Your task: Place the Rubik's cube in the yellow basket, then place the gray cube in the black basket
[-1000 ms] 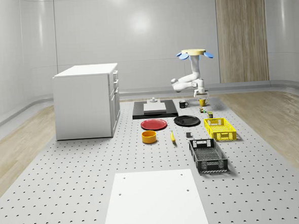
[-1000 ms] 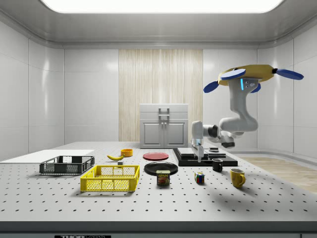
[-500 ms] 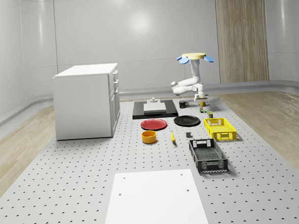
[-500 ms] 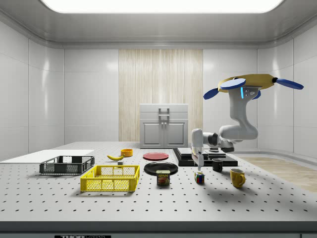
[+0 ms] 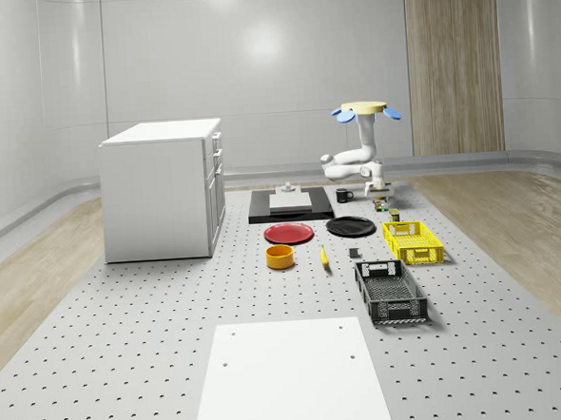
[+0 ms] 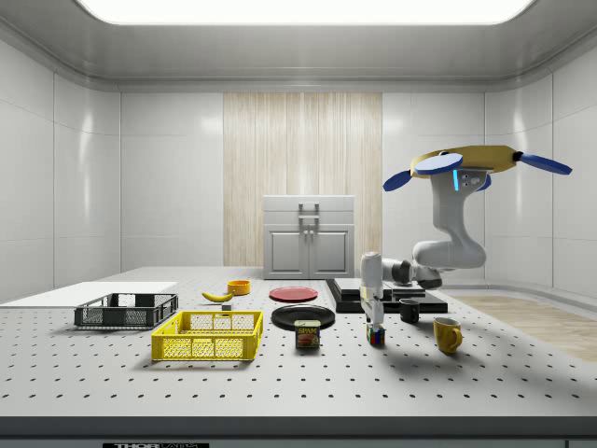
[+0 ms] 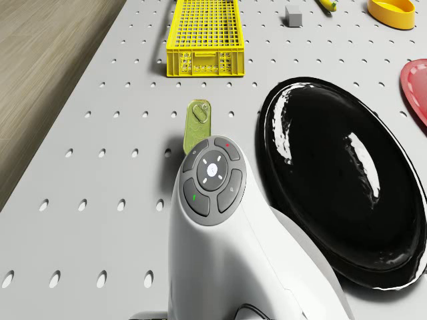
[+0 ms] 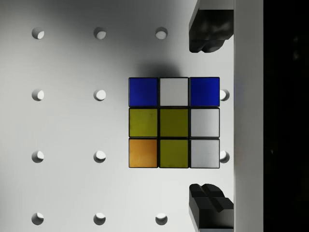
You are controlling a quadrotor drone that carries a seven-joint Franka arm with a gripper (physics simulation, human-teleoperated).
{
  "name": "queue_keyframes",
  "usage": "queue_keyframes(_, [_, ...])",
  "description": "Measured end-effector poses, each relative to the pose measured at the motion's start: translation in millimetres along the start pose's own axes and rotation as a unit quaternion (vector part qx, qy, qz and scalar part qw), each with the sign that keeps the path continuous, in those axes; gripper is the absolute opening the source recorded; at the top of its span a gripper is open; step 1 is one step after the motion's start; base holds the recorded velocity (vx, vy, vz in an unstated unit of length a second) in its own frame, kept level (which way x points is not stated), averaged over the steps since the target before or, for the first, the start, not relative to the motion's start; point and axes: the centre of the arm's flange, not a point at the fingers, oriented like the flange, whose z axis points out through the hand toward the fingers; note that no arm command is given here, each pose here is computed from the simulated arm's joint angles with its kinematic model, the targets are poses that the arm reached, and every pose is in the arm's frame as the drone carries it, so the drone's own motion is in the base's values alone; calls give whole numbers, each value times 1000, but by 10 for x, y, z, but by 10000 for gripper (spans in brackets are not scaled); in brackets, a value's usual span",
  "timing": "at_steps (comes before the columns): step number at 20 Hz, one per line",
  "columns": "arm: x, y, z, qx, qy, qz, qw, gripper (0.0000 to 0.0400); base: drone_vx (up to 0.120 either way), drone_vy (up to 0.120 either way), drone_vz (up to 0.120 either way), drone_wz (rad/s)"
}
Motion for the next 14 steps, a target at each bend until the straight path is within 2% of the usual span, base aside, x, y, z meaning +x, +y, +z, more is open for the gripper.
queue_keyframes(6, [1,0,166,0,0,0,1000,400,0,0,0,0])
queue_keyframes(14, [33,33,224,0,0,0,1000,400,0,0,0,0])
